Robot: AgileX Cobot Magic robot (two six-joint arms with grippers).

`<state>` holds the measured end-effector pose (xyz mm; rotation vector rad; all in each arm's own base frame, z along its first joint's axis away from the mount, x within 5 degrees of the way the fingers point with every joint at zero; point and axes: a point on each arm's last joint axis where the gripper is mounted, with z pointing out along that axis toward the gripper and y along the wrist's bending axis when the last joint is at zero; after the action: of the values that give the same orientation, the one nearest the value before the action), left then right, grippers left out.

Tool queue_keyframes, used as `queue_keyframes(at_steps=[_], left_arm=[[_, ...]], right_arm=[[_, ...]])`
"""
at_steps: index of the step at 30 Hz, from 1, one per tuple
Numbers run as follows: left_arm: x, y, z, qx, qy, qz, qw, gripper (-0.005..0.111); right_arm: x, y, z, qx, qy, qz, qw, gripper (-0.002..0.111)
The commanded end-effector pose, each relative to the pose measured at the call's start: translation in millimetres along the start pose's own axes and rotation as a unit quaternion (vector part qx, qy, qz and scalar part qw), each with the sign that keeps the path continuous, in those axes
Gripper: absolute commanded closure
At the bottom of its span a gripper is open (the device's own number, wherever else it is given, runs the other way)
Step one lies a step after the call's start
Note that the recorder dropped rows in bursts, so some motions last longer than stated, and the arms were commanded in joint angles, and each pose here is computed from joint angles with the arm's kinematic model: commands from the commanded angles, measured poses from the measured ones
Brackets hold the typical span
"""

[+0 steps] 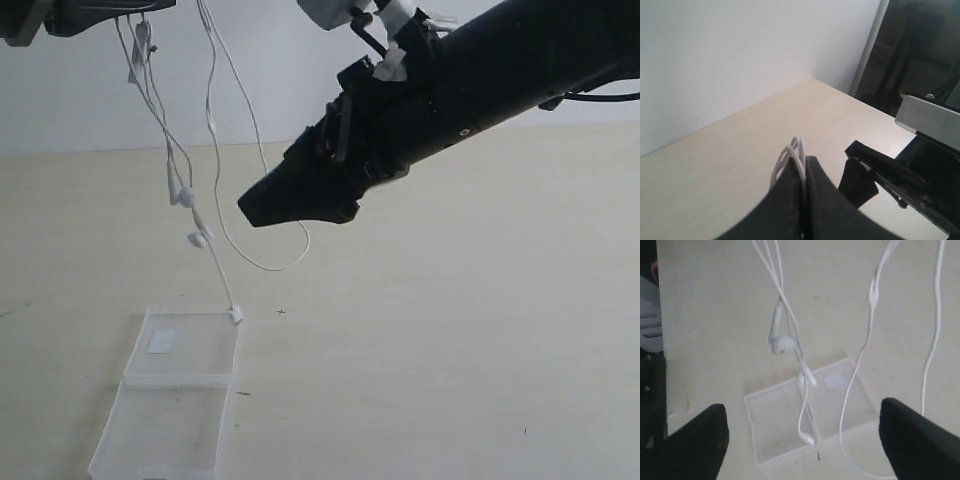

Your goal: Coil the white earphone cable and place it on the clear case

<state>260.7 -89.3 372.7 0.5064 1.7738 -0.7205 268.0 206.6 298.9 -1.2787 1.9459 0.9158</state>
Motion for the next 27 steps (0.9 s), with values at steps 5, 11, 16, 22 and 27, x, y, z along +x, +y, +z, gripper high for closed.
queue_keyframes(at_steps=[5,11,16,22,27], left_arm=[[-2,-1.4,1,0.0,-0.005,-0.003,1.0,0.107],[-2,-1.2,1,-0.001,-0.006,0.001,1.0,0.107],[-3,2.0,1,-0.018,-0.011,0.001,1.0,0.107],[-3,1.4,1,-0.015,-0.01,0.001,1.0,0.107],[-4,1.4,1,-0.016,-0.011,0.001,1.0,0.107]], right_arm=[[-8,-10,15,-0.006,-0.092,-0.033,0.995,0.028],[-7,-25,31,0.003,-0.136,-0.041,0.99,0.028],[-2,-32,40,0.004,-0.138,-0.02,0.99,0.028],[-3,-36,39,0.028,-0.147,-0.035,0.988,0.028],[-5,-33,39,0.015,-0.156,-0.067,0.985,0.028]])
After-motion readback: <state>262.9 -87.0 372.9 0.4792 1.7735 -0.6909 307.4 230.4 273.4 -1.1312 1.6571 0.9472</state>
